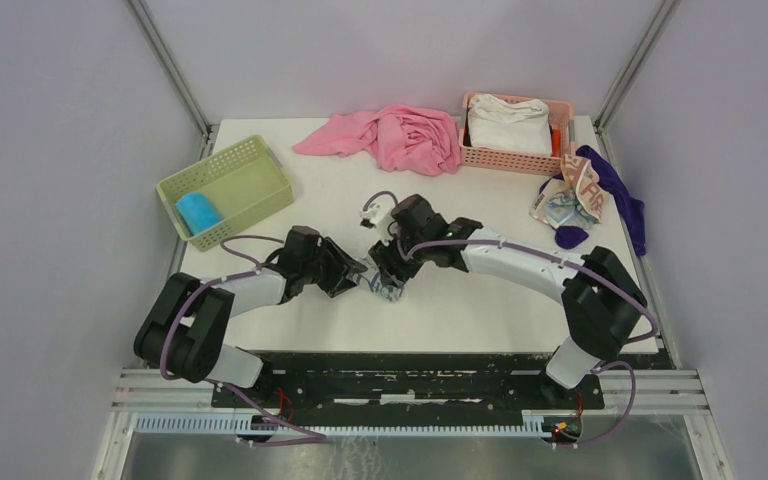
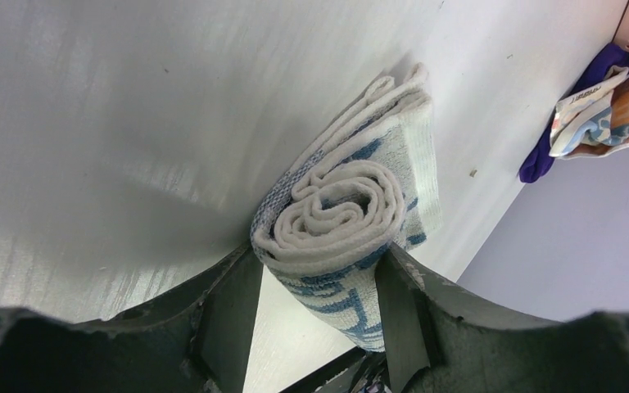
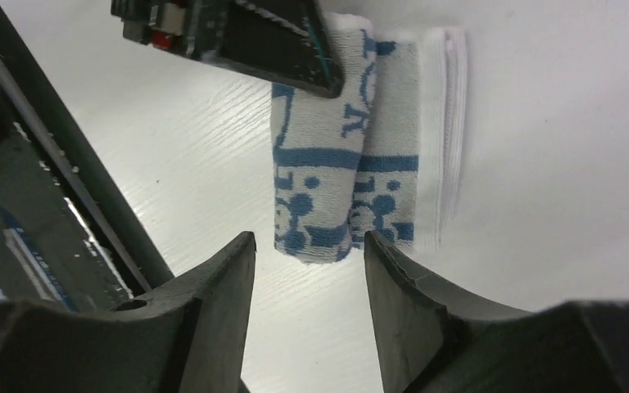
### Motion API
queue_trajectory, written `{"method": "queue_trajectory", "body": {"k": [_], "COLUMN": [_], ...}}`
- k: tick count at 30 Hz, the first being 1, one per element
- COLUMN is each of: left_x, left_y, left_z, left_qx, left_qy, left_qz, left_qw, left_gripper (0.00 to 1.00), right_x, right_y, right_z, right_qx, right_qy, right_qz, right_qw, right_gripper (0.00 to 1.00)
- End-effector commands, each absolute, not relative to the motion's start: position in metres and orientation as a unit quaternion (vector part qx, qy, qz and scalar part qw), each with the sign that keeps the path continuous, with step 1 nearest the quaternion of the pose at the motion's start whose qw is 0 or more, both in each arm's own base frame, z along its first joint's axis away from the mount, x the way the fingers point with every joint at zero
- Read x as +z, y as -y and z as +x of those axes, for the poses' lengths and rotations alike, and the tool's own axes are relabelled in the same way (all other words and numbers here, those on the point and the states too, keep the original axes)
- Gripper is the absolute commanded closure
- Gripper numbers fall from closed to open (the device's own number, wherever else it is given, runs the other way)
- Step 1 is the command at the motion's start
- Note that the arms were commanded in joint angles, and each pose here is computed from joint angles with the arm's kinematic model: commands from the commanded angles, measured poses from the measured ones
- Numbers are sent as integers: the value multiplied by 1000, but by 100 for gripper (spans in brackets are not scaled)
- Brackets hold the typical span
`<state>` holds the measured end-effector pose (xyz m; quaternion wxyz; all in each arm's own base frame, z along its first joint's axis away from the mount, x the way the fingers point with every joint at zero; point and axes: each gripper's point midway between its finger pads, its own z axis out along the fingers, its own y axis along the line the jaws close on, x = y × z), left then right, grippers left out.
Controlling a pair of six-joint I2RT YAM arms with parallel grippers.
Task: Roll the towels
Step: Roll the towel at the center of the board.
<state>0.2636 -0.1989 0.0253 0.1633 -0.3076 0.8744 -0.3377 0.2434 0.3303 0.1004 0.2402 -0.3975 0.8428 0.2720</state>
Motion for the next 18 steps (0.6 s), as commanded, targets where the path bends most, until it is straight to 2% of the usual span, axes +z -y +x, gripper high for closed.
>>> {"method": "queue_trajectory", "body": {"k": [1, 8, 18], "left_x": [-19, -21, -24], "left_y": [171, 170, 172], "left_z": [231, 230, 230], "left_qx": [-237, -234, -235], "left_qy": [-908, -910, -913], "left_qz": [-321, -320, -313], "left_qw": [125, 122, 115], "left_gripper": [40, 40, 38], "right_x": [101, 81, 16], "right_y": [-327, -348, -334], "right_z": [249, 237, 235], "right_qx": [124, 69, 4], "right_qy": [-809, -775, -780], "right_qz": [-480, -541, -576], "right_qw": [316, 318, 244], "right_gripper": [41, 41, 42]}}
